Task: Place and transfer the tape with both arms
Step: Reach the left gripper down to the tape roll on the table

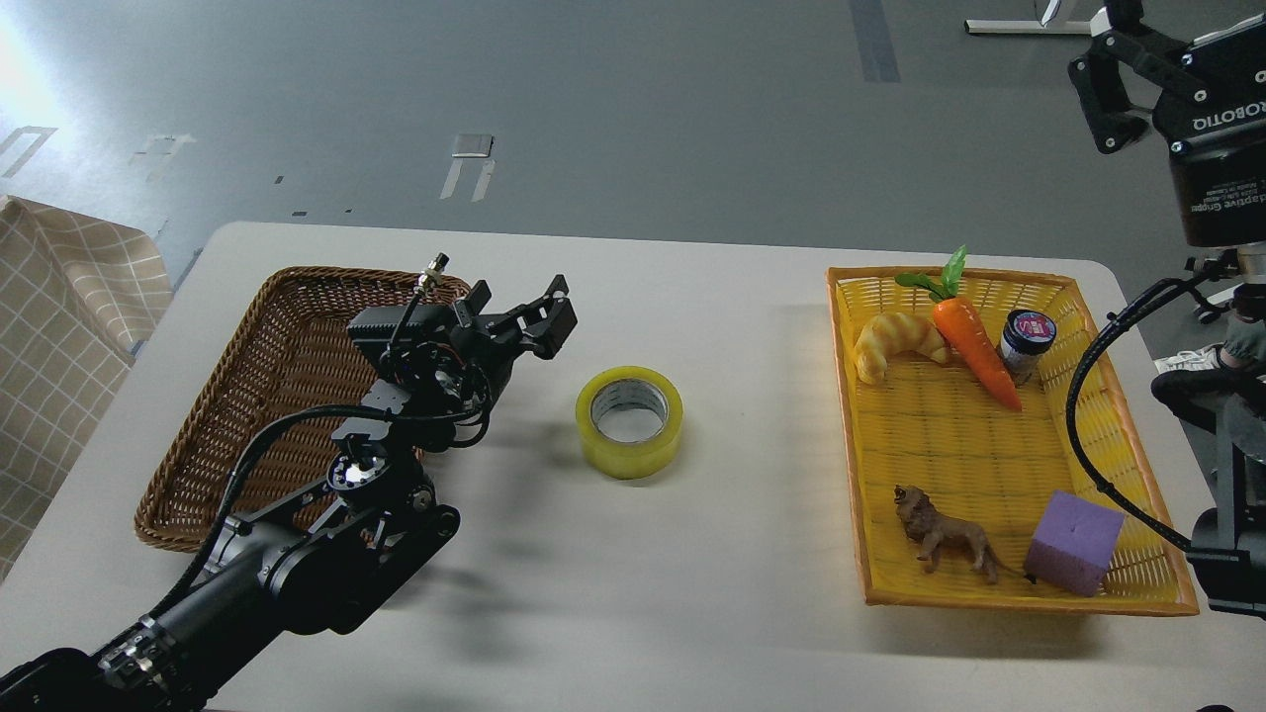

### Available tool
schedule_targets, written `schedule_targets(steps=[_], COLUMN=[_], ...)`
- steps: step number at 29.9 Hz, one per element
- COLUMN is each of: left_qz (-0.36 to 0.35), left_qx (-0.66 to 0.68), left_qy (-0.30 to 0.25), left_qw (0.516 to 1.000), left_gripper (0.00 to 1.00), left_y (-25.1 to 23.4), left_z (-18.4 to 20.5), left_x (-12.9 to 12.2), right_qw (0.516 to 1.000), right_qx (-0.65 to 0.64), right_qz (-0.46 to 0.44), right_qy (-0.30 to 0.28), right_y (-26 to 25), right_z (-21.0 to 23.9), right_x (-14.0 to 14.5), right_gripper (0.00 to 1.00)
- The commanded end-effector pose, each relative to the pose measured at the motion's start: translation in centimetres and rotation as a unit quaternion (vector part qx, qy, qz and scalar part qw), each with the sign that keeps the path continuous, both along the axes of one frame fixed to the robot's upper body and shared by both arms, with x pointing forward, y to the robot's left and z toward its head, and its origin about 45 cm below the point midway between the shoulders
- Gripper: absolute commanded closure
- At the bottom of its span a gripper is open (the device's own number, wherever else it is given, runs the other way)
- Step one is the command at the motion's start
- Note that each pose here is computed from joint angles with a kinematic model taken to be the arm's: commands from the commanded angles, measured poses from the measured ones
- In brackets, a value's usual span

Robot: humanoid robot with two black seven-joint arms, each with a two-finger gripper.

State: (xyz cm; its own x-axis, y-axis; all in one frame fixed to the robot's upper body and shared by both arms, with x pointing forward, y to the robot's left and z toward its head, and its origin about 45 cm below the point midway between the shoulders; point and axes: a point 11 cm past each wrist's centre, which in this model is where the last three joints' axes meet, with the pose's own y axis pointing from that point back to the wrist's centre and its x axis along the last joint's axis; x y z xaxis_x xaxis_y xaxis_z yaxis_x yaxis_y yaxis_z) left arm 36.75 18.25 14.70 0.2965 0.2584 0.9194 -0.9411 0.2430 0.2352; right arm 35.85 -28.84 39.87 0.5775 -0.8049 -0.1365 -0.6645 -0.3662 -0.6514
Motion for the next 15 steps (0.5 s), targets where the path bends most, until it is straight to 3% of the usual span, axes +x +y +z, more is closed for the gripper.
schedule_targets(steps=[1,15], left_qz=[-0.011,-0.034], left_qx=[0.004,0.028], left_qy=[0.005,0.026], left_qw=[1.0,0.999], left_gripper=[0.02,0.02], left_y=[-0.8,-1.4], left_z=[-0.4,-2.2], left_x=[-0.5,-1.5], right_qw=[1.0,1.0], right_qx=[0.0,-0.007], right_qz=[0.0,-0.004], right_qy=[0.0,0.003], right_y=[0.0,-0.4], right_z=[0.0,-0.1], right_x=[0.0,-0.1], right_gripper=[0.0,0.0])
